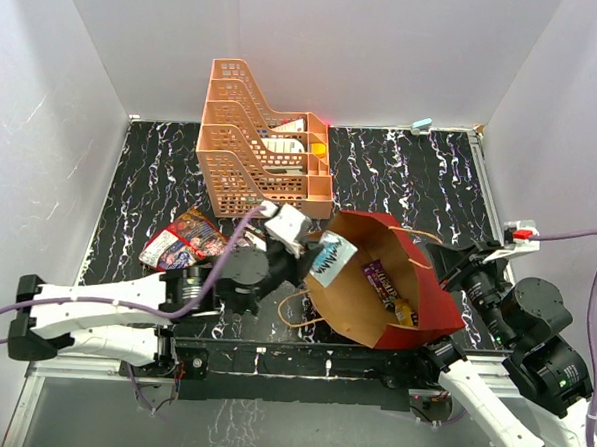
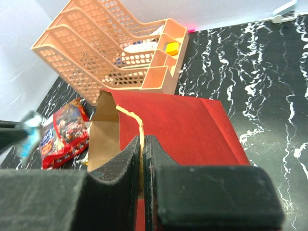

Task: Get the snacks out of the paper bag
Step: Take out the snack from the paper bag, then place the snack at the center of the board.

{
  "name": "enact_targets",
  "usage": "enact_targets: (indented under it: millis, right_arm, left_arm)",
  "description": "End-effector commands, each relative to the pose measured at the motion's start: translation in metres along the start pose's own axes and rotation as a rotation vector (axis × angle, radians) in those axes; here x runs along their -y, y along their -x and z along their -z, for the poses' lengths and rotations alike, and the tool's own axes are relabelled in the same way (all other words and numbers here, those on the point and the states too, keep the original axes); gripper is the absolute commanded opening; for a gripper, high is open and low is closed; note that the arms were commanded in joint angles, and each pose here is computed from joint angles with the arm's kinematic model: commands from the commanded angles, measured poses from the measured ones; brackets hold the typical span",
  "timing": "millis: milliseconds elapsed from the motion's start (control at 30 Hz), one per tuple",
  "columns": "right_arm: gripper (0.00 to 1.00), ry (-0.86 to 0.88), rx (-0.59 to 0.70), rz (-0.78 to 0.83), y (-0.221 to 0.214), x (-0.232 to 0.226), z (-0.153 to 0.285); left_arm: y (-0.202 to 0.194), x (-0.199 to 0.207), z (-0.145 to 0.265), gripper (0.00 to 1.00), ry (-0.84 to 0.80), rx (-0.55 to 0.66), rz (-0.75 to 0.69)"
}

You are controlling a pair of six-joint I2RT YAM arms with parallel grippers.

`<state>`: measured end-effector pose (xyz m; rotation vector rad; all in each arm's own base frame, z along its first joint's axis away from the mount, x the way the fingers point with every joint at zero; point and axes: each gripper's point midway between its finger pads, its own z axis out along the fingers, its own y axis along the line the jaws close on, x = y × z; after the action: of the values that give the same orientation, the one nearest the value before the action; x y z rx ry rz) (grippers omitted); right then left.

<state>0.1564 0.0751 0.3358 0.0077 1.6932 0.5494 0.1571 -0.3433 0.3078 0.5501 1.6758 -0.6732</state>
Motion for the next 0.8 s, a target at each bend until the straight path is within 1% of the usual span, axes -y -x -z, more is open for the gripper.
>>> enact_targets:
  millis: [0, 133, 200, 233, 367, 467, 533, 600, 667, 733, 767]
  right_arm:
    - [0.07, -0.085, 0.196, -0.067, 0.053, 0.008, 0.006]
    - [0.07, -0.14, 0.303, -0.046, 0.085, 0.014, 0.009]
    - [0.07, -0.206, 0.331, -0.009, 0.097, 0.022, 0.009]
    - [0.07, -0.256, 0.343, 0.016, 0.104, 0.029, 0.009]
    - [0.07, -0.357, 0.384, 0.147, 0.126, 0.041, 0.005]
    - [0.07, -0.368, 0.405, 0.243, 0.141, 0.038, -0.001]
    - [0.07, -0.338, 0.405, 0.301, 0.148, 0.03, -0.007]
    - [0.07, -0.26, 0.39, 0.37, 0.149, 0.014, -0.019]
    - [0.07, -0.102, 0.337, 0.452, 0.136, -0.012, -0.035]
    - [0.07, 0.098, 0.241, 0.494, 0.106, -0.042, -0.049]
    - [0.07, 0.202, 0.185, 0.49, 0.088, -0.057, -0.054]
  left_arm:
    - [0.033, -0.046, 0.024, 0.0, 0.184, 0.054, 0.013]
    - [0.018, -0.099, 0.032, 0.0, 0.399, -0.012, 0.03]
    - [0.004, -0.123, 0.032, 0.0, 0.472, -0.056, 0.065]
    - [-0.004, -0.131, 0.032, 0.0, 0.489, -0.077, 0.083]
    - [-0.041, -0.164, 0.027, 0.0, 0.577, -0.168, 0.133]
    - [-0.077, -0.185, 0.02, 0.0, 0.641, -0.26, 0.13]
    - [-0.103, -0.2, 0.017, 0.0, 0.695, -0.328, 0.127]
    - [-0.13, -0.21, 0.015, 0.0, 0.729, -0.394, 0.131]
    - [-0.155, -0.219, 0.015, 0.0, 0.761, -0.446, 0.137]
    - [-0.171, -0.224, 0.017, 0.0, 0.781, -0.466, 0.135]
    - [-0.177, -0.226, 0.018, 0.0, 0.791, -0.472, 0.134]
